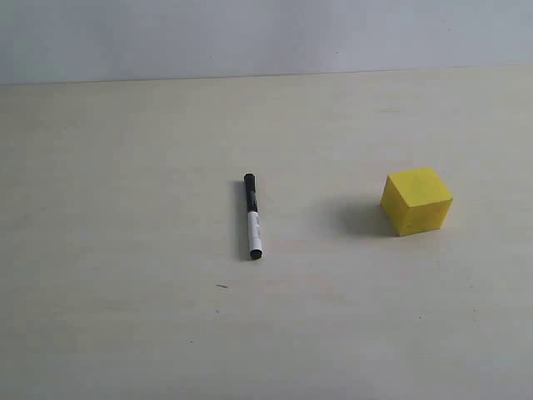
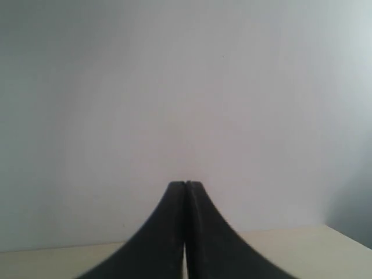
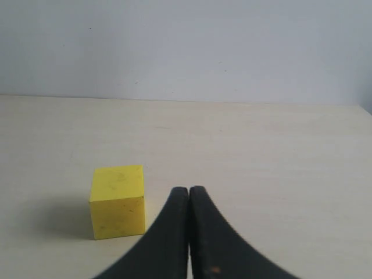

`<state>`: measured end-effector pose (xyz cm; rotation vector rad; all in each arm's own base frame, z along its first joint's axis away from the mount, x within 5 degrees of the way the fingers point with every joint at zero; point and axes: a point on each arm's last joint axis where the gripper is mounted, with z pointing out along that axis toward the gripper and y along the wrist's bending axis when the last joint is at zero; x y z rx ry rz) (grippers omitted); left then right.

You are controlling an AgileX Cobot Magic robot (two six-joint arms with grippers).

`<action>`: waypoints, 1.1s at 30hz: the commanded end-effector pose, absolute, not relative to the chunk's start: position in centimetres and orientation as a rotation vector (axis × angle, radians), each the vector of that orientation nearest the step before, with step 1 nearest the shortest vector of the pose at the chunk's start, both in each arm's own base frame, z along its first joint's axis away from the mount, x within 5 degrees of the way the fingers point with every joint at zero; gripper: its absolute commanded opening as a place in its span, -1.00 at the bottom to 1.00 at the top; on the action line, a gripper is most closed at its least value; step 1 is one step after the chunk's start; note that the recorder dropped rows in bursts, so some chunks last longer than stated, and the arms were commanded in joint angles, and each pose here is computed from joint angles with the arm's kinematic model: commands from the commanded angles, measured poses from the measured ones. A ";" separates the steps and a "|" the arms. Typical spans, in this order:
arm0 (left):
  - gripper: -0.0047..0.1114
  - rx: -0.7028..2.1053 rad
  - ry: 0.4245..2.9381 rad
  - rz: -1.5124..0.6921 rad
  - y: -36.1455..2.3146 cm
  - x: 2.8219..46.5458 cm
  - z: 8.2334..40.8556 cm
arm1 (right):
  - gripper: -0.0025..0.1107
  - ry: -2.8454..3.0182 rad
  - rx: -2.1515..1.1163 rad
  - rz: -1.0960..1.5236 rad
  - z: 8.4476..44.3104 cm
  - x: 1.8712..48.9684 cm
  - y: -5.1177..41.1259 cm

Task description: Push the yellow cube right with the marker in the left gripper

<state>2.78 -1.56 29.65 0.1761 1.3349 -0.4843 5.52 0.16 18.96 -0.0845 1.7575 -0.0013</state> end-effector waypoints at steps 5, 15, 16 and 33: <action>-0.92 0.177 1.344 -0.474 -1.6 2.8 29.3 | -0.96 1.748 -0.083 -0.007 18.9 5.5 0.1; -0.92 0.240 1.516 -0.188 -1.4 4.3 24.9 | -0.96 1.748 -0.083 -0.007 18.9 5.5 0.1; -0.92 0.244 1.537 -0.170 -1.4 4.5 24.2 | -0.96 1.748 -0.083 -0.007 18.9 5.5 0.1; -0.92 0.239 1.828 -0.142 -1.5 5.1 18.1 | -0.96 1.748 -0.083 -0.007 18.9 5.5 0.1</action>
